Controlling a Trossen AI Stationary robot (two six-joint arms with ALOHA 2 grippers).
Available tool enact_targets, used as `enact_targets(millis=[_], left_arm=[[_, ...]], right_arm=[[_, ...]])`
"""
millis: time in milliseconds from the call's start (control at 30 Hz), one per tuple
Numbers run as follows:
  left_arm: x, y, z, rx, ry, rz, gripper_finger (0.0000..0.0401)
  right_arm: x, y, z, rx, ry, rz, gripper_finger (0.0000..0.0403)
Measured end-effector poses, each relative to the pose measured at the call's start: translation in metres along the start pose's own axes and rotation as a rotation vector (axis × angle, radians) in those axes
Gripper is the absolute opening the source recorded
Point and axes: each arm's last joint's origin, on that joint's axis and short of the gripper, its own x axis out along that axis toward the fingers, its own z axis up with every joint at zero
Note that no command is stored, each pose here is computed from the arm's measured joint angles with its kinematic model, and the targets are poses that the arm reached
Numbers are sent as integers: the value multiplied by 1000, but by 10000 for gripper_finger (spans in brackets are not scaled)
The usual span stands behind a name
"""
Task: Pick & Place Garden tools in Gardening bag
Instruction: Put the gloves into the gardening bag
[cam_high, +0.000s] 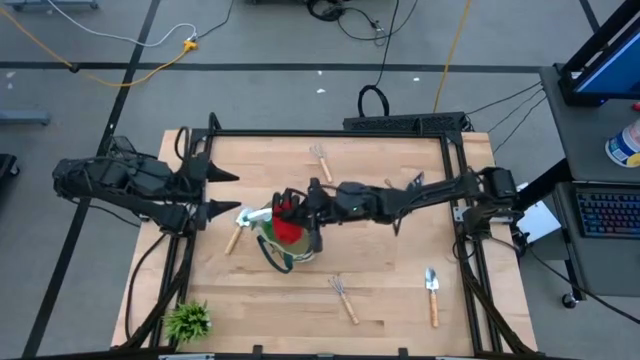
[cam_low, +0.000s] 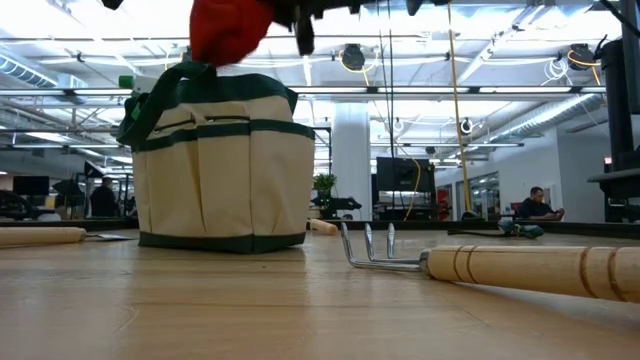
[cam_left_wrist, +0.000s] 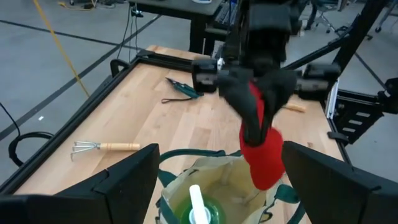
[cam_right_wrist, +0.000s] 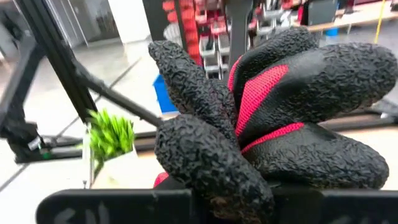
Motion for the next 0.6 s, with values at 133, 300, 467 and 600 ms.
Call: enact_targets(millis=[133, 300, 467, 600], left_arm=[[0, 0, -2, 8, 17, 4, 341], [0, 1, -3, 13, 33, 8, 342], [0, 1, -3, 14, 35, 7, 343], [0, 1, -3, 14, 36, 7, 340]], right_arm=[[11, 1, -17, -32, 32, 3, 35], [17, 6, -29, -126, 60, 7, 35], [17, 13, -34, -229, 84, -45, 35], [16, 14, -37, -268, 119, -51, 42]])
